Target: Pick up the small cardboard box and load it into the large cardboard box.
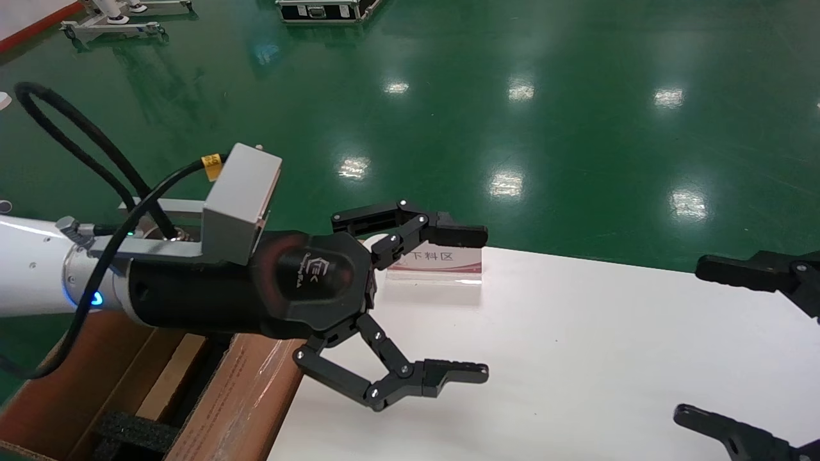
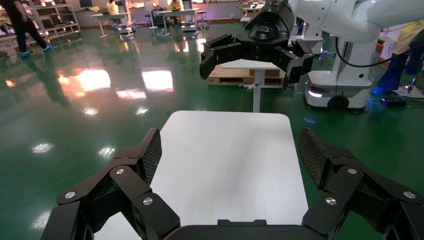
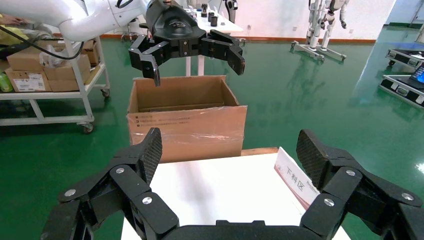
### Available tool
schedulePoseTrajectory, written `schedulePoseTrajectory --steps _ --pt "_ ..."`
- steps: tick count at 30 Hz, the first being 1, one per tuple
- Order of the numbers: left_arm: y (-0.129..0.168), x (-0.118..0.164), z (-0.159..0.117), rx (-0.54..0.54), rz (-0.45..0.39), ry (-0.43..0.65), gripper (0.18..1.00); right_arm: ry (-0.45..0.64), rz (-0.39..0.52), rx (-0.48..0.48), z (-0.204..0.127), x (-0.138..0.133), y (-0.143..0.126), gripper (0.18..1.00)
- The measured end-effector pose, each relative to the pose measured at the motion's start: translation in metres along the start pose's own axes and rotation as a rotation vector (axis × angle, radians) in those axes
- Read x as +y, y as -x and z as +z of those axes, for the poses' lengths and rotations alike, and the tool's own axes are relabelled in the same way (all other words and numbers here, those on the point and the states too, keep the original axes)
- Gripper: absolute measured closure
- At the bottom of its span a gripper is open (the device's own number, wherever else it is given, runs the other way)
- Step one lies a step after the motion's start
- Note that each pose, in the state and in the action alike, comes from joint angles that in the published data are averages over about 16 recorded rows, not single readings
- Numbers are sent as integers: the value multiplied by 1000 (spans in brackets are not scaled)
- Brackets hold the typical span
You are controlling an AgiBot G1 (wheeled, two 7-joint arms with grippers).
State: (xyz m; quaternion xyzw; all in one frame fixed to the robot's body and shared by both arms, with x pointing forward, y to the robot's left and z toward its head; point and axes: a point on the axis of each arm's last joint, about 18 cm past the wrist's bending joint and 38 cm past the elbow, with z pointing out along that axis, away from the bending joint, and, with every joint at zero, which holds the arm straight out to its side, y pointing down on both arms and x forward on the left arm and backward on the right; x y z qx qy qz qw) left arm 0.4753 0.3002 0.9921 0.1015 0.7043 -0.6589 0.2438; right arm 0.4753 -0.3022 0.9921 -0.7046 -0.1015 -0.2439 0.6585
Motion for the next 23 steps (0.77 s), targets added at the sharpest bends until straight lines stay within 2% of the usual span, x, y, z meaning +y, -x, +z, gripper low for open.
schedulePoseTrajectory --steps 23 --pt "0 0 0 0 0 1 184 0 0 0 0 0 0 178"
